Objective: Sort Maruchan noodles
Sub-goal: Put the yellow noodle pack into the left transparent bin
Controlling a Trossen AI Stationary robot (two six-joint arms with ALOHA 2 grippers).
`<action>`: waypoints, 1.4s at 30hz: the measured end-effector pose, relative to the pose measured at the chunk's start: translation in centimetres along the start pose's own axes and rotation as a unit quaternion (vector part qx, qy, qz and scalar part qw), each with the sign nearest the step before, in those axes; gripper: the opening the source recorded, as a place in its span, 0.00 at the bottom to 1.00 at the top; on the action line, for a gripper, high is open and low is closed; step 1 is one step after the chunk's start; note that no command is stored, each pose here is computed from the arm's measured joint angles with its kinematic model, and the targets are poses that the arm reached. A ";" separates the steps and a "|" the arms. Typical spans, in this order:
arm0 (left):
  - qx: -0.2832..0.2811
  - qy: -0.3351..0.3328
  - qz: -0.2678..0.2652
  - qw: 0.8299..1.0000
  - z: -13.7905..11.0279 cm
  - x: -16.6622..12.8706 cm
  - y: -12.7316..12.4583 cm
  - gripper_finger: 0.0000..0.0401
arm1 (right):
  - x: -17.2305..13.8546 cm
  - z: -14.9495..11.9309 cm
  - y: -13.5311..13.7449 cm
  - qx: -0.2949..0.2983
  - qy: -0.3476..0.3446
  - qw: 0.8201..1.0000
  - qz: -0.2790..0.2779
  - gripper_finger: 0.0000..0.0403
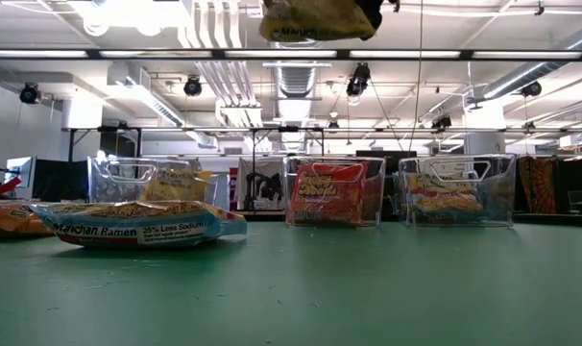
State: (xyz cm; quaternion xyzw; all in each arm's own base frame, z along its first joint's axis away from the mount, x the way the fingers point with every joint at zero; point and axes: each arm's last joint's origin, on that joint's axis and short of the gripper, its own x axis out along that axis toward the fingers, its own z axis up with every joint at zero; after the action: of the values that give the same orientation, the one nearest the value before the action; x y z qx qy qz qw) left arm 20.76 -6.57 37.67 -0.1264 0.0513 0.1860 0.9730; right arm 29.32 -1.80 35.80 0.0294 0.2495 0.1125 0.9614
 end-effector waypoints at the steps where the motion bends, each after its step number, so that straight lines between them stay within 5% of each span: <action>1: 0.012 0.004 0.001 1.000 0.4 0.0 -0.2 0.56 | 0.0 0.0 0.0 -0.006 0.000 1.000 -0.001 0.23; 19: 0.108 0.040 -0.004 0.993 0.2 4.0 -2.3 0.56 | -0.6 1.0 -0.2 -0.079 0.026 0.994 -0.065 0.23; 42: 0.098 0.089 -0.067 0.989 0.6 8.6 0.0 0.56 | -0.1 3.7 1.0 -0.164 0.042 0.982 -0.081 0.23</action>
State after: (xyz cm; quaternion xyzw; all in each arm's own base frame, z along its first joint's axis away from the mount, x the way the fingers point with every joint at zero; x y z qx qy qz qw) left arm 28.75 -3.46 36.99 -0.0499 0.1473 0.1029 0.9825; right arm 30.84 -0.87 39.16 -0.1538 0.2690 0.0747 0.9479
